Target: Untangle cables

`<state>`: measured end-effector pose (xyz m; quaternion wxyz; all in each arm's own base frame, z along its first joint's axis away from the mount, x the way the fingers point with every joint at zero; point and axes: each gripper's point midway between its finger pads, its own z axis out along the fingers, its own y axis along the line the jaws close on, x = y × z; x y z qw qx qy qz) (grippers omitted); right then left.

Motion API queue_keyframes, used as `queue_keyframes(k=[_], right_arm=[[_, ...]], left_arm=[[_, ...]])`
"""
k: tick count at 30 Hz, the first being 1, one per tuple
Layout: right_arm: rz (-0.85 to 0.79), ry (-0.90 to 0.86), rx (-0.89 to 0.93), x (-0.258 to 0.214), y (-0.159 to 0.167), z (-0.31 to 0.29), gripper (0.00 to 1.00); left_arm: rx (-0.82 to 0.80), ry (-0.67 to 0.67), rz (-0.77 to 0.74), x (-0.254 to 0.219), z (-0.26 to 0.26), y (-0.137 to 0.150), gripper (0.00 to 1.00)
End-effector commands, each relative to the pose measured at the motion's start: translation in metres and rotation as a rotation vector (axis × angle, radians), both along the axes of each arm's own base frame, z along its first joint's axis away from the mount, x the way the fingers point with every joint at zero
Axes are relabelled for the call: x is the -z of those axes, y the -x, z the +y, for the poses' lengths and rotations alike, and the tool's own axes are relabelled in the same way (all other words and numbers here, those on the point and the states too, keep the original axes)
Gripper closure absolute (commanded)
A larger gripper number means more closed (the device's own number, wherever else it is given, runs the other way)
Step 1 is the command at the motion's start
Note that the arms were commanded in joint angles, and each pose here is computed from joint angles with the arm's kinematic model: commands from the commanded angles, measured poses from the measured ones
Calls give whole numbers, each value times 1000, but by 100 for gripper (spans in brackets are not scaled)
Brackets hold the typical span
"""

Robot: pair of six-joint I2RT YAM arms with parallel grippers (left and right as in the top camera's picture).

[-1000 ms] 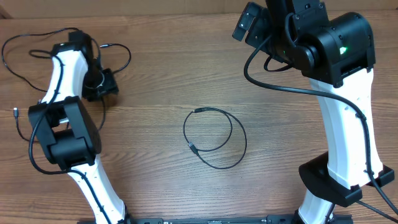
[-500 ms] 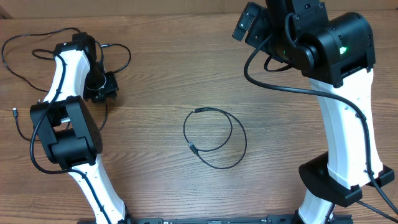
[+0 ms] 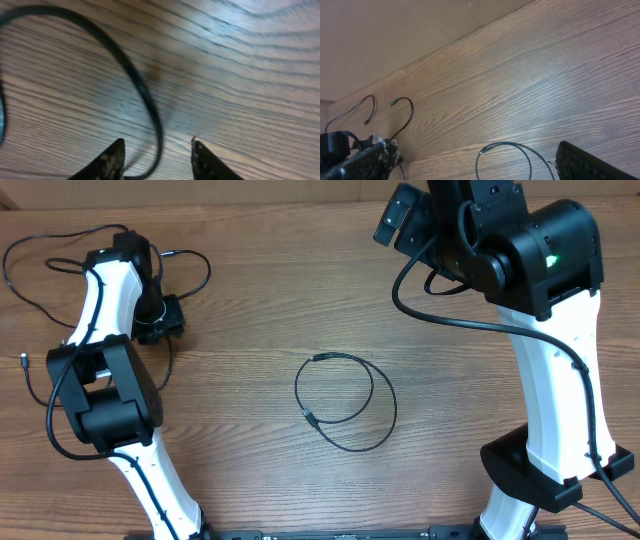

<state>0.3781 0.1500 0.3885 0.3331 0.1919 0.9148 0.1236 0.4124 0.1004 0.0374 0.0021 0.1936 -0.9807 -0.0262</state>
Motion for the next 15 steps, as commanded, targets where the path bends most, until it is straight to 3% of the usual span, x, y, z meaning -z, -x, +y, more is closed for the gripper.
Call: queue_keyframes(k=[1,2,6,15], right_arm=[[-8,11,7,-1,0,-3,0],[-8,11,6,-1,0,-3,0],[-8,11,6,-1,0,-3,0],[-8,11,6,-1,0,-3,0]], left_arm=[[0,-35,1,1,15,0,56],[-3,-36,-1,1,16,-1,56],[-8,-25,0,8,16,-2,74],[-6,100,-3,20,-5,-5,77]])
